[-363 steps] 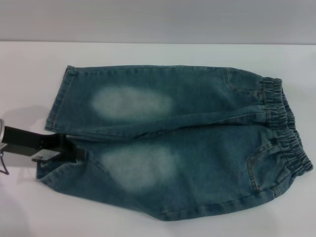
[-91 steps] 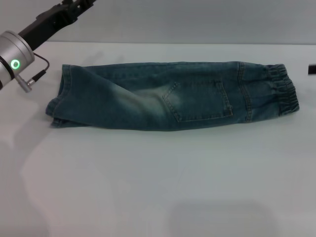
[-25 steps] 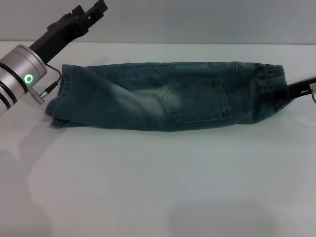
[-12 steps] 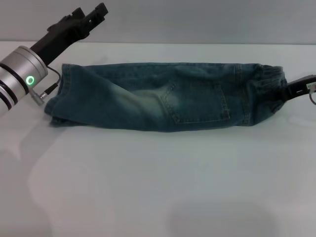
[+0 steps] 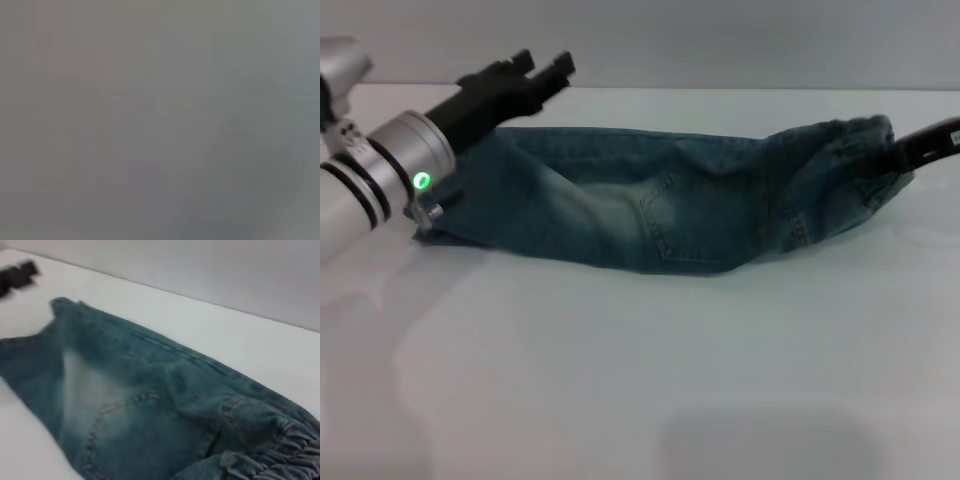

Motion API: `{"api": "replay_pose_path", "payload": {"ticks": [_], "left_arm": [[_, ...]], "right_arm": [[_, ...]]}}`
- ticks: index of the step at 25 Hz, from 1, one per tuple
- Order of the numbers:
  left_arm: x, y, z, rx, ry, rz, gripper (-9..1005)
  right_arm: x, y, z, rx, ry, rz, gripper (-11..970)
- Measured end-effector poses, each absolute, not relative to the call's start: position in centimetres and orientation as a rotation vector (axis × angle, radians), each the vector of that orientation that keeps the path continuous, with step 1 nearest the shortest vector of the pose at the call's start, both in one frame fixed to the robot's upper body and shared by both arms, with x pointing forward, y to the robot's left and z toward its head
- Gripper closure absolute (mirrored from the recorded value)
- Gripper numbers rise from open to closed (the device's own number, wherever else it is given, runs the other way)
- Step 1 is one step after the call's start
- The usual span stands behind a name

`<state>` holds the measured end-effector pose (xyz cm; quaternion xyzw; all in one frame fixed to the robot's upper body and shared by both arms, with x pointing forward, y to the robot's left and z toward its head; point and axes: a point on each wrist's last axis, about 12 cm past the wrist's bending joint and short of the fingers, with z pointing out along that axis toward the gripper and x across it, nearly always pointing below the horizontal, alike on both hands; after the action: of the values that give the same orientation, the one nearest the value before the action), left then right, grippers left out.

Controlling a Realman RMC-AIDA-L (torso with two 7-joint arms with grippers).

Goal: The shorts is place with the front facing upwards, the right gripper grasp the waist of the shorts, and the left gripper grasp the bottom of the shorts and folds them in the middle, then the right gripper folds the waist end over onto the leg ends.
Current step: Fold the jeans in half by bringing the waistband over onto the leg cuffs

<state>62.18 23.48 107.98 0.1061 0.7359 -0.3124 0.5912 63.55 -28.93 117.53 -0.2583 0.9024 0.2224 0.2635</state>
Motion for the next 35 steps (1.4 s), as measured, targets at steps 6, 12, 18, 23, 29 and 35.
{"api": "replay_pose_path", "payload": {"ticks": [6,12,18,23,29,35], "left_arm": [[62.2,21.5,107.1,0.367,1.755,-0.687,347],[62.2,20.2,106.5,0.439,1.783,-0.655,348],[61.9,19.9,106.0,0.473,1.797,-0.648,348],[61.4,19.8,105.4,0.514,1.813,-0.63,348],[61.3,19.6,105.0,0.57,1.827,-0.593,348],[60.8,19.3,104.4,0.627,1.848,-0.583,348]], "right_arm": [[63.7,-27.4,119.9,-0.8,2.432,0.65,950],[63.9,-26.1,122.3,-0.884,2.389,0.681,951],[63.9,-25.7,124.6,-0.916,2.338,0.694,951],[63.7,-25.7,126.3,-0.923,2.279,0.773,951],[63.4,-25.8,128.3,-0.952,2.222,0.855,950],[63.3,-25.7,129.5,-0.969,2.204,0.838,950]]}}
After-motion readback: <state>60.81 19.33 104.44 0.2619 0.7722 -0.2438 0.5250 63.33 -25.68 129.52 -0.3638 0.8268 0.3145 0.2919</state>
